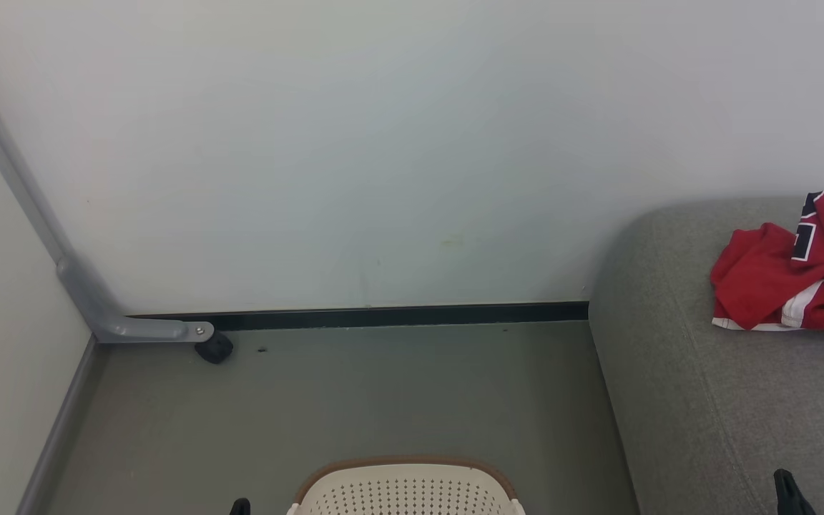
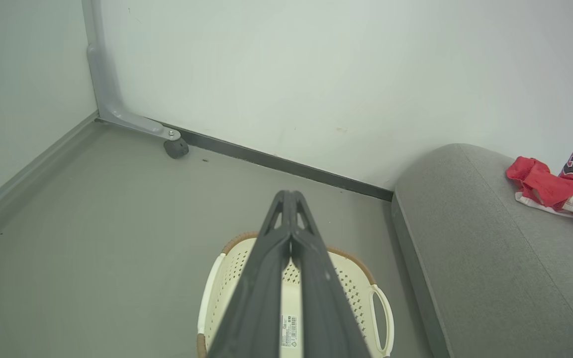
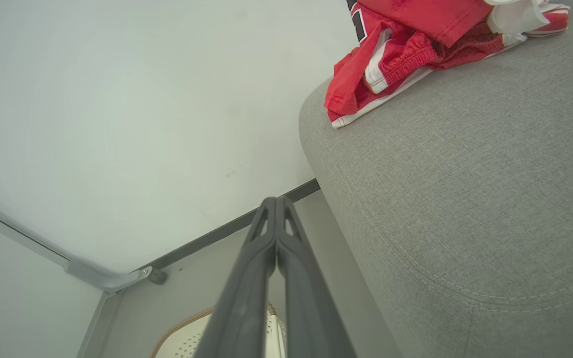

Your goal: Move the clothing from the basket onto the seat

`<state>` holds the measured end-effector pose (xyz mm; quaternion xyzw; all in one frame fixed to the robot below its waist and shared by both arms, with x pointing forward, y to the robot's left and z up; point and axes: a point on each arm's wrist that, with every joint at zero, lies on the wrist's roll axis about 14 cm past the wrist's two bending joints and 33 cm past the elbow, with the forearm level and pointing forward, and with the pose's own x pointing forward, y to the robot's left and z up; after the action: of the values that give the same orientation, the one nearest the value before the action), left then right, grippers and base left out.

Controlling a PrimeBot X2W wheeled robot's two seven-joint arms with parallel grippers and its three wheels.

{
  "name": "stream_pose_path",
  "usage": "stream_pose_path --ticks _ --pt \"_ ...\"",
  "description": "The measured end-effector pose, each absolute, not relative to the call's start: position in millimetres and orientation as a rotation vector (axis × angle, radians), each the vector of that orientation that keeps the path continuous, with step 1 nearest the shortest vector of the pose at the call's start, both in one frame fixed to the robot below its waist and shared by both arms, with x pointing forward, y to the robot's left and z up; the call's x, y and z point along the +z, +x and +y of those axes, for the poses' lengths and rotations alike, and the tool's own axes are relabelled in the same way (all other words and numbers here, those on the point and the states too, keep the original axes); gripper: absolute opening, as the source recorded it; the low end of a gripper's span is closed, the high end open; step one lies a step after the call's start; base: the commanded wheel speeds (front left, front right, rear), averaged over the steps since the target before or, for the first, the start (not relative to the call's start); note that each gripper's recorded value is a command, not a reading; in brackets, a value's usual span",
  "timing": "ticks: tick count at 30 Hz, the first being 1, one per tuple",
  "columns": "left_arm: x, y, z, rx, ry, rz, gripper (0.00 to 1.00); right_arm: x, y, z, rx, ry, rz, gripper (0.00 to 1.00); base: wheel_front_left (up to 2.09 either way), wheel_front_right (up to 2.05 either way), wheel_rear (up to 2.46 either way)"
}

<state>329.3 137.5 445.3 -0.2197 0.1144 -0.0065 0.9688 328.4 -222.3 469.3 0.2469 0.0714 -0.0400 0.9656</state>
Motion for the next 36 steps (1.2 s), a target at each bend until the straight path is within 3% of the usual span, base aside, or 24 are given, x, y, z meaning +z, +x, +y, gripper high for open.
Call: stream_pose_path --ticks 36 --pt "448.5 351.8 163.1 0.069 -1.011 0.244 0.00 464.2 353.1 -218.3 -0.140 1.037 0.154 0.00 0.00 0.00 0.00"
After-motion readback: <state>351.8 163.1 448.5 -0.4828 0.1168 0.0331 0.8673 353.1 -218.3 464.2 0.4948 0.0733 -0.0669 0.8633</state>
